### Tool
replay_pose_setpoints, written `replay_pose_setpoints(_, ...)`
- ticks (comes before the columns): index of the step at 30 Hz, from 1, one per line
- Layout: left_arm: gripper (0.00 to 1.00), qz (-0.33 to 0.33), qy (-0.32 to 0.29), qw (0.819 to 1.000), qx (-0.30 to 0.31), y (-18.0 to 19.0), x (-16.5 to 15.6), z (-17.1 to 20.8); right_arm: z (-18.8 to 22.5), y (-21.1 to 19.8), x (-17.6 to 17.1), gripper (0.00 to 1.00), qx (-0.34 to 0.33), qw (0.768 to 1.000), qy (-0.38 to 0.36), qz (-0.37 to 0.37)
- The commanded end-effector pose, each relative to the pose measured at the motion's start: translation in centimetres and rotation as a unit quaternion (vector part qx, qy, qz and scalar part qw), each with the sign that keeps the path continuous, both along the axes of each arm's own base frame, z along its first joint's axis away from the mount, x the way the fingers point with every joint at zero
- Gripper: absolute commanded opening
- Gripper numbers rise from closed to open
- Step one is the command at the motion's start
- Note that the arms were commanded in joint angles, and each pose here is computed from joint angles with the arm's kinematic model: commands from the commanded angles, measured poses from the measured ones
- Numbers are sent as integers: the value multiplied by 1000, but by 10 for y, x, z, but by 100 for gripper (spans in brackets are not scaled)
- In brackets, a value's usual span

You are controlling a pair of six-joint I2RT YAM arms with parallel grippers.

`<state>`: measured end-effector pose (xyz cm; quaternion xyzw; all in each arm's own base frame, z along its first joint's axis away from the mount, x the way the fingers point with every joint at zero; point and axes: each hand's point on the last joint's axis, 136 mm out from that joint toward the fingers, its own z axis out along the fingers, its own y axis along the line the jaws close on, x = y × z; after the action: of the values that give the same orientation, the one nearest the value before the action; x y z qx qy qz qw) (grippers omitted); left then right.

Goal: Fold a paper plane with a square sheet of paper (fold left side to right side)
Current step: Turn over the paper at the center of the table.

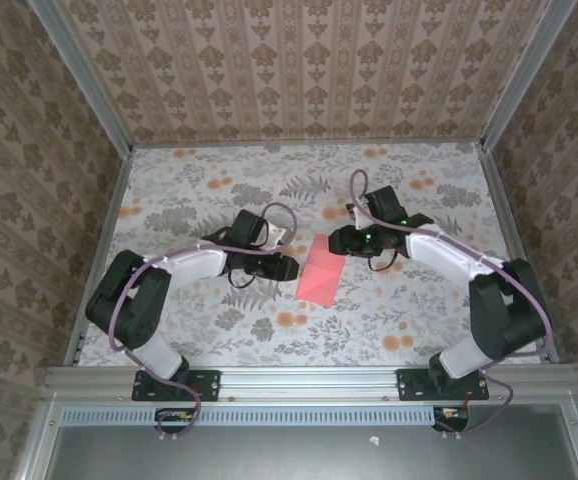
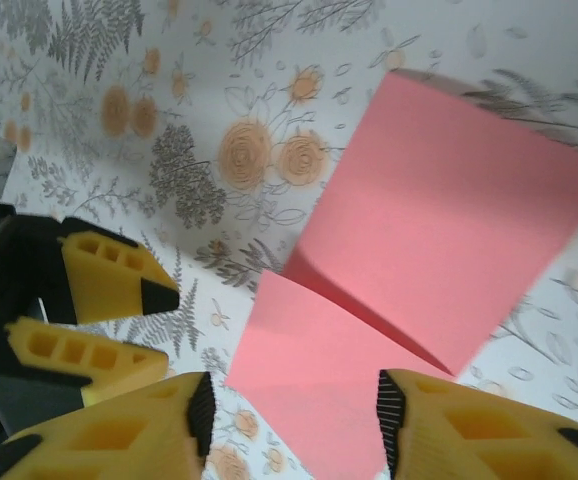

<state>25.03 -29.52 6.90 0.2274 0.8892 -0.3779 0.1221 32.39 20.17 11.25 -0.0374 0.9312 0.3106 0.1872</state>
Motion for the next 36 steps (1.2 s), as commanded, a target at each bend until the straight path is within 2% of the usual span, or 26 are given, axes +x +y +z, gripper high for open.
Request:
replay_pose_setpoints(1, 48, -14, -2, 999, -41, -20, 13, 9, -6, -20, -7, 57, -5, 999, -12, -34)
replay_pose_setpoints(5, 47, -27, 2, 998, -50, -30, 16, 4, 0, -27, -15, 67, 12, 998, -28, -49)
replay_pose_setpoints(10, 41, -44, 13, 998, -46, -43, 18, -9, -3, -29, -26, 68, 16, 999, -19, -49)
replay_pose_setpoints(17, 14, -49, 7, 998, -35, -48, 18, -12, -11, -31, -35, 69, 16, 999, -2, -44)
replay_pose_setpoints(20, 9, -44, -9, 999, -27, -41, 18, -7, -12, -24, -36, 70, 34, 999, 9, -37)
replay_pose_setpoints(25, 7, -31, -25, 999, -34, -31, 18, 6, -10, -6, -33, 70, 87, 996, 24, -21)
replay_pose_setpoints(32, 7, -19, -38, 999, -26, -25, 23, 9, -34, 19, -28, 69, 112, 991, 70, -6)
replay_pose_setpoints(36, 7, -18, -36, 999, -25, -25, 22, 8, -45, 32, -22, 63, 128, 988, 90, -4)
